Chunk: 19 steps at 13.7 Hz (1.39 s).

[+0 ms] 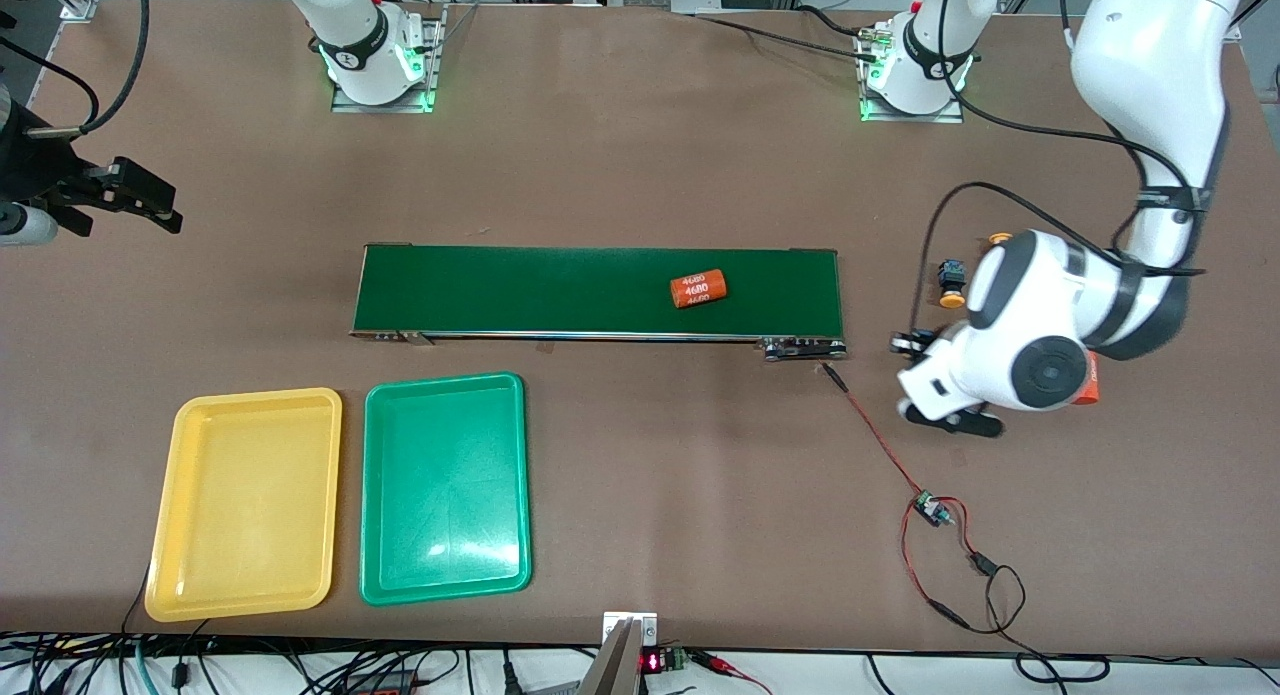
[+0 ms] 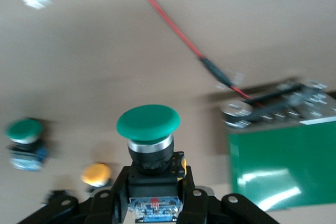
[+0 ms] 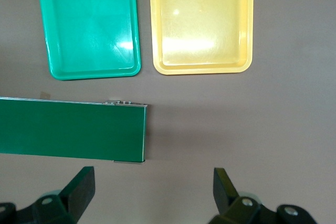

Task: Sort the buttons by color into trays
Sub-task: 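Carry the green button onto the belt and release it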

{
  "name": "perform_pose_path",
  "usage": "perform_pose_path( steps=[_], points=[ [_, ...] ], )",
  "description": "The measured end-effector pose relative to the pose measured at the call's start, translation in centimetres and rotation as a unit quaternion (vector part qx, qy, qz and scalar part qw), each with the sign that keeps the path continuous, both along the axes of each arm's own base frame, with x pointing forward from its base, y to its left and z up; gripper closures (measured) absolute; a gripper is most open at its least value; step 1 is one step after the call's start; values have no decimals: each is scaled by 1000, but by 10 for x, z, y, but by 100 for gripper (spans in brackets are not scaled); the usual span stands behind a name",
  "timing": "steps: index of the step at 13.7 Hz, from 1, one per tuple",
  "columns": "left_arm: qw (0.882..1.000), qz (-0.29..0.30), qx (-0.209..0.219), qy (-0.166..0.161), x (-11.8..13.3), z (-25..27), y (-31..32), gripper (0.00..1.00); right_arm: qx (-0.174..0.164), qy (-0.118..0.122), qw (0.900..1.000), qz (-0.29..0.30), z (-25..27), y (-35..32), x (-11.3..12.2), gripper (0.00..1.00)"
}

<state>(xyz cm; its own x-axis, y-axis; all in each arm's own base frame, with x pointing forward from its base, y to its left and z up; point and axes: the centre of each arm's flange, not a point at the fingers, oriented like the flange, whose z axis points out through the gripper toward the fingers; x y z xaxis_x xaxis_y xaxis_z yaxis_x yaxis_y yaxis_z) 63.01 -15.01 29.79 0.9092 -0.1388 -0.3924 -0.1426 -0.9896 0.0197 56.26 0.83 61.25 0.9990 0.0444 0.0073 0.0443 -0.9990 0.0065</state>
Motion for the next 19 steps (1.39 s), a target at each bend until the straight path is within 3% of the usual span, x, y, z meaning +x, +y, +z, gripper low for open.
perform_pose_path(
  steps=[4,10,16,19],
  points=[
    [999,22,-1,29,-53,-9,-87,59,0,0,1000,-1,0,-1,0,0],
    [999,36,-4,5,-106,-54,-118,59,0,0,1000,-3,0,-3,0,0],
    [999,45,2,-24,-95,-17,-109,4,0,1,1000,-4,-1,-4,0,0],
    [995,85,13,-40,-55,46,-65,0,0,1,1000,-4,-1,-5,0,0]
  ],
)
